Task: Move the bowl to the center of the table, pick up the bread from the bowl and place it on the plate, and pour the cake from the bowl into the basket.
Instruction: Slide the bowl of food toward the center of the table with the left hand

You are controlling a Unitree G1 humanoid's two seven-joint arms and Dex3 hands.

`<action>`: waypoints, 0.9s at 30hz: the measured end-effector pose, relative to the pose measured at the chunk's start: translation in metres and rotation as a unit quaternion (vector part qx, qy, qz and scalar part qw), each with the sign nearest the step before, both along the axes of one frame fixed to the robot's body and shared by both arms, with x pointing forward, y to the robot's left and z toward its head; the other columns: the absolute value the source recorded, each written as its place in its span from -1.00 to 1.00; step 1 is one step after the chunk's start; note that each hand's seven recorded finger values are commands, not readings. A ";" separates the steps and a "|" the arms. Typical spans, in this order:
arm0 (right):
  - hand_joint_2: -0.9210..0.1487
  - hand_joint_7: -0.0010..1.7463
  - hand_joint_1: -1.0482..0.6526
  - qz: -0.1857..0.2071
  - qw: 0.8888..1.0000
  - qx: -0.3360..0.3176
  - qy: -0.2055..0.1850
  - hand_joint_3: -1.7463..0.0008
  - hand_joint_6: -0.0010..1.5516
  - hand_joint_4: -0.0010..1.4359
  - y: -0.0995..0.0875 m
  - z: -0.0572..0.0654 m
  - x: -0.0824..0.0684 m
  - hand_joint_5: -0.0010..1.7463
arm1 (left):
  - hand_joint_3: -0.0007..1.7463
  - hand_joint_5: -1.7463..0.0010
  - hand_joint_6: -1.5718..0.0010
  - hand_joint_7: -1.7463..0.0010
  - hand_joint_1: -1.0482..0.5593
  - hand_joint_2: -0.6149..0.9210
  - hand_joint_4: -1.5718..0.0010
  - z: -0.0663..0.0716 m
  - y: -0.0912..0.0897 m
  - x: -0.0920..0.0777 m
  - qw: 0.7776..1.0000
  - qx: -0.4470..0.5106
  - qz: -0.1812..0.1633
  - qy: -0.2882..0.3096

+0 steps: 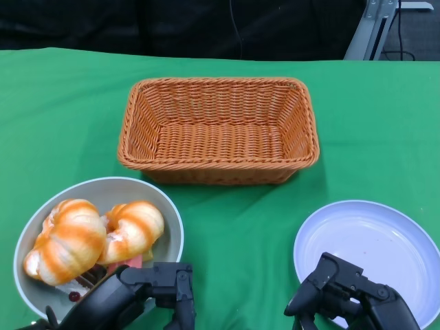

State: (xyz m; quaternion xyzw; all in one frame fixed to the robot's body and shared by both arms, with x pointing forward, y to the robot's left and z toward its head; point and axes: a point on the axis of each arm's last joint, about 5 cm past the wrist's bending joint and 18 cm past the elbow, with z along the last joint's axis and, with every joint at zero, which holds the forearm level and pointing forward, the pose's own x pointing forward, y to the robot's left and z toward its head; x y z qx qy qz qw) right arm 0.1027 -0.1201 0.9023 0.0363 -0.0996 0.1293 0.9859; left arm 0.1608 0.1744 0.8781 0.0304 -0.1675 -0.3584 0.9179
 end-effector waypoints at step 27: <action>-0.22 0.65 0.16 -0.004 1.000 0.008 0.002 -0.38 -0.18 -0.08 0.002 0.000 0.000 0.89 | -0.43 -0.44 -0.07 0.15 -0.01 0.88 0.04 0.054 0.044 0.027 0.971 -0.076 0.193 -0.118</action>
